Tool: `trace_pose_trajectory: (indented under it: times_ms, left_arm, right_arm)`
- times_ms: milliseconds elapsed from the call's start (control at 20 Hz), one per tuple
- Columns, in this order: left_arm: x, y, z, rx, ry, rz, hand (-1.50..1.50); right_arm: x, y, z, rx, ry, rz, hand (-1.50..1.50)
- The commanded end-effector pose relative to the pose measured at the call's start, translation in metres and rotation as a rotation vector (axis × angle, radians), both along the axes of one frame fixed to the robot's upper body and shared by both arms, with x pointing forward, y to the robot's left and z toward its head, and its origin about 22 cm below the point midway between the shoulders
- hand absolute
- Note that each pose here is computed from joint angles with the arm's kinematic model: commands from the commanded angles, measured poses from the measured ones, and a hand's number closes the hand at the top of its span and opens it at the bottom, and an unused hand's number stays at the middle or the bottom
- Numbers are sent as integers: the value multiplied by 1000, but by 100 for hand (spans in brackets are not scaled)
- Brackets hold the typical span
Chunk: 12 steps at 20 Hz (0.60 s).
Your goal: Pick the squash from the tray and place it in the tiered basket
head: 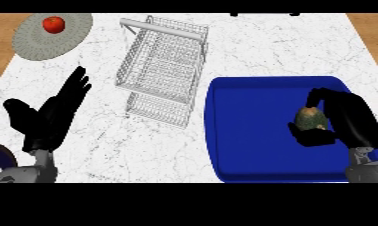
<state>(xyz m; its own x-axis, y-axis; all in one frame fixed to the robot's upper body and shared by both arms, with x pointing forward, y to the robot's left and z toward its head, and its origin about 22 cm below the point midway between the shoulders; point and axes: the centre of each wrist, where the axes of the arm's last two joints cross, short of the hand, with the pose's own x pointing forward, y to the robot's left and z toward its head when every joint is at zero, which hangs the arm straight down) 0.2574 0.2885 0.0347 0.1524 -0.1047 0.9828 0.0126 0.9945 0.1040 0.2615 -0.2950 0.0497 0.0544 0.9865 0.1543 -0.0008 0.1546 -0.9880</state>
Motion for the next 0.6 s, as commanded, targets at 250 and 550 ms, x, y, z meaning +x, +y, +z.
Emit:
trace_pose_trajectory:
  times_ms: [250,550]
  left_arm:
    - [-5,1,7,11,-1,5,0]
    - [-7,-6,-1,25,-8,-9,0]
  right_arm:
    - [-12,20,83,422,-398,194,150]
    - [-27,50,128,443,-363,260,150]
